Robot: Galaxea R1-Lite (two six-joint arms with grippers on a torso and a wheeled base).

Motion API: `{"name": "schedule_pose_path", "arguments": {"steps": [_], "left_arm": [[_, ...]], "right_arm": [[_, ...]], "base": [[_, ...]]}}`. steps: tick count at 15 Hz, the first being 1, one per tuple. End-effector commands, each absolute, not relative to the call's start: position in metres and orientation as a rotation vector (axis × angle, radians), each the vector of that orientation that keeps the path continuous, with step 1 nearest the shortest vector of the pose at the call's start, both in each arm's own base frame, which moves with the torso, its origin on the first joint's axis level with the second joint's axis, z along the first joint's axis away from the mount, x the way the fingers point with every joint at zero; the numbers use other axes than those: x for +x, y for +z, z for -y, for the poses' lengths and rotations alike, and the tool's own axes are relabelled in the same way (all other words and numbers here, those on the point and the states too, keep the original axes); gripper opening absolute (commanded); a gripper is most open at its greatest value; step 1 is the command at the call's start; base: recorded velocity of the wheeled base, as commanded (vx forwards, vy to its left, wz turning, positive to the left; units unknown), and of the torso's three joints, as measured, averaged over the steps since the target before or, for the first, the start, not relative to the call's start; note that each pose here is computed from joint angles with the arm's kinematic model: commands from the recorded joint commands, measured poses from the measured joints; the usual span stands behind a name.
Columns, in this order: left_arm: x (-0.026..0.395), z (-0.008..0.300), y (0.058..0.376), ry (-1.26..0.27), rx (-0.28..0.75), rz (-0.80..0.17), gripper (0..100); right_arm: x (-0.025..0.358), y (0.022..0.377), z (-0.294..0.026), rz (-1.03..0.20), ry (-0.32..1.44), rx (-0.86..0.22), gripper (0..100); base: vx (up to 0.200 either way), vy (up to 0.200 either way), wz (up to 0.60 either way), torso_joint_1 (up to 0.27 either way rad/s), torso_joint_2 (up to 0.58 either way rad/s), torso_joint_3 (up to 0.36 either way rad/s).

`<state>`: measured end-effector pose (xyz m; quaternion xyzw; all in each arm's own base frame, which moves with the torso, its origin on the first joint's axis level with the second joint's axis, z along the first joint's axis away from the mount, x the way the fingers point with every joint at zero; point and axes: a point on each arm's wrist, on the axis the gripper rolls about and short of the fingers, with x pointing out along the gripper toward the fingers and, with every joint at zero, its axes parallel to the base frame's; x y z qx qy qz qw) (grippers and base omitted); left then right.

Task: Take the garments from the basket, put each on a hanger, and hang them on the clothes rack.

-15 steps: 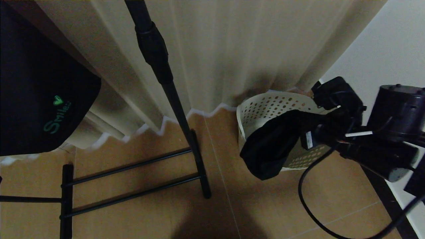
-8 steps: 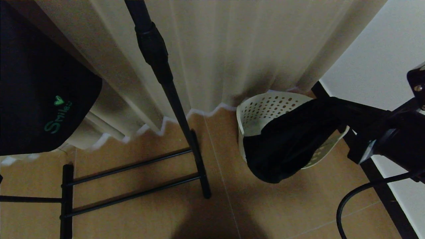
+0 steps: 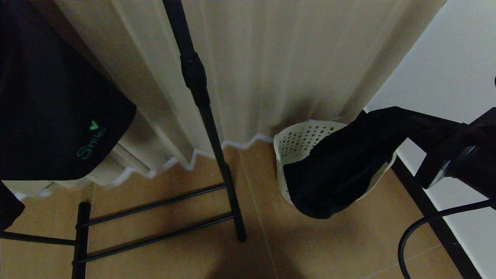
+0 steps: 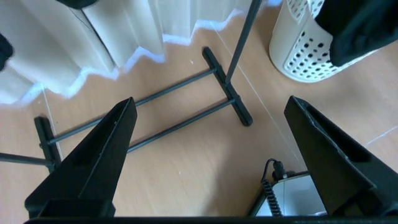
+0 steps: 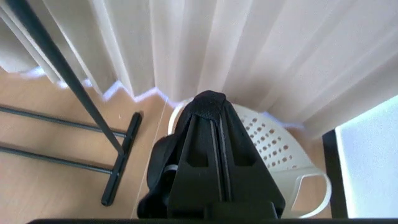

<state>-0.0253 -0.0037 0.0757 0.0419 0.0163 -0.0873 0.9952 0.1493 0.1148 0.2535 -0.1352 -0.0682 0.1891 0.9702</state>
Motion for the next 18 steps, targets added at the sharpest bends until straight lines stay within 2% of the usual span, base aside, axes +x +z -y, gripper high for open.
{"name": "schedule_pose_path", "arguments": {"steps": [1, 7, 18], "left_arm": [[-0.0253, 0.0037, 0.0758, -0.175, 0.084, -0.034, 100], [-0.0253, 0.0037, 0.0758, -0.175, 0.084, -0.034, 100], [-0.0253, 0.0037, 0.0758, -0.175, 0.084, -0.034, 100]], "right_arm": [[0.1533, 0.2491, -0.118, 0.122, 0.404, -0.282, 0], [0.158, 0.2451, -0.1185, 0.103, 0.398, -0.287, 0], [0.1608, 0.2403, -0.1184, 0.084, 0.392, -0.295, 0]], "base": [[0.0, 0.0, 0.0, 0.002, 0.0, 0.212], [0.0, 0.0, 0.0, 0.007, -0.03, 0.177], [0.0, 0.0, 0.0, 0.157, -0.46, -0.098]]}}
